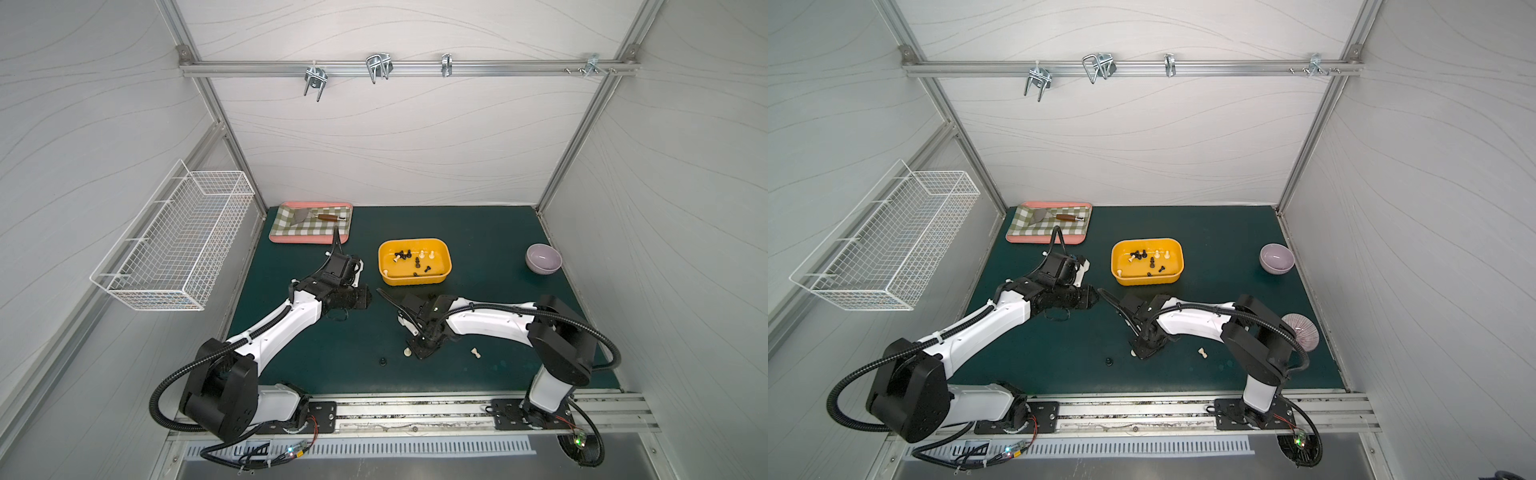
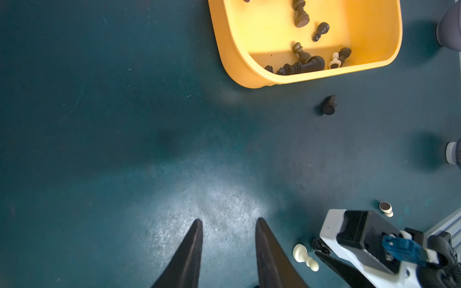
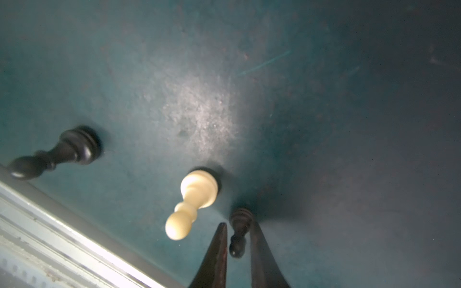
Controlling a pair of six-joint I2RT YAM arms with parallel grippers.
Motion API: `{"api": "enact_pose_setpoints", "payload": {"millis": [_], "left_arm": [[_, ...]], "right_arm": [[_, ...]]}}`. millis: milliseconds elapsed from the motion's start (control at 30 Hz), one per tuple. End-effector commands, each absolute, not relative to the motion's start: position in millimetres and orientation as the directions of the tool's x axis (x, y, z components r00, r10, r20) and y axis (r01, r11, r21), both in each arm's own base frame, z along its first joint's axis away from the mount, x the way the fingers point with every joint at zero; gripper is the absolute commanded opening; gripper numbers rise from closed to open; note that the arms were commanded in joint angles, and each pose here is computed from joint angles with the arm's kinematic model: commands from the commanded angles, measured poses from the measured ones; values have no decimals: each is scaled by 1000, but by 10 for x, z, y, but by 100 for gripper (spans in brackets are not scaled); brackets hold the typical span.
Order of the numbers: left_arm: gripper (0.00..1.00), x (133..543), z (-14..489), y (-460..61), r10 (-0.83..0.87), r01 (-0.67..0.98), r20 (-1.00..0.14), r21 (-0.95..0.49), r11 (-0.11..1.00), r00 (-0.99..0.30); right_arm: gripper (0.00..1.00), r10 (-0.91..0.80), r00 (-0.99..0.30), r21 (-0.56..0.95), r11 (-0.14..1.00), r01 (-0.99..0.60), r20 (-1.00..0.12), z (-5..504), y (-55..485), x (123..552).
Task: Put the chess pieces into the storage box
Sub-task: Pick up the chess piece at the center of the board.
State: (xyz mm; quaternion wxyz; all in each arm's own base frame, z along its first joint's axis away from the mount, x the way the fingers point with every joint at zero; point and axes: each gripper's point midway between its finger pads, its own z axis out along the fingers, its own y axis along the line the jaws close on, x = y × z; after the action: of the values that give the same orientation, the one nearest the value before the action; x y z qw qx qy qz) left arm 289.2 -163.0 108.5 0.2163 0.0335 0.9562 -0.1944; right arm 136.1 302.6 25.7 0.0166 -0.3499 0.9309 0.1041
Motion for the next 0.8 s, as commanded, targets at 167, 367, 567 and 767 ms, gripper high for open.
{"api": "enact_pose_setpoints", "payload": {"millis": [167, 367, 567, 767], "left_arm": [[37, 2967, 1184, -1662, -24, 162, -453, -368, 916, -891], [37, 2979, 1178, -1688, -12, 174, -448, -370, 913, -894], [37, 2988, 1187, -1726, 12, 194, -439, -372, 908, -898], [37, 2999, 1212, -1744, 13, 199, -441, -378, 904, -897]], "right_arm": [[11, -643, -757, 159, 740, -653, -116, 281, 3035, 1387], [6, -630, -764, 167, 746, -645, -140, 323, 3045, 1402], [5, -614, -772, 187, 749, -635, -163, 397, 3063, 1402], [4, -570, -793, 239, 756, -609, -218, 622, 3017, 1538]]}}
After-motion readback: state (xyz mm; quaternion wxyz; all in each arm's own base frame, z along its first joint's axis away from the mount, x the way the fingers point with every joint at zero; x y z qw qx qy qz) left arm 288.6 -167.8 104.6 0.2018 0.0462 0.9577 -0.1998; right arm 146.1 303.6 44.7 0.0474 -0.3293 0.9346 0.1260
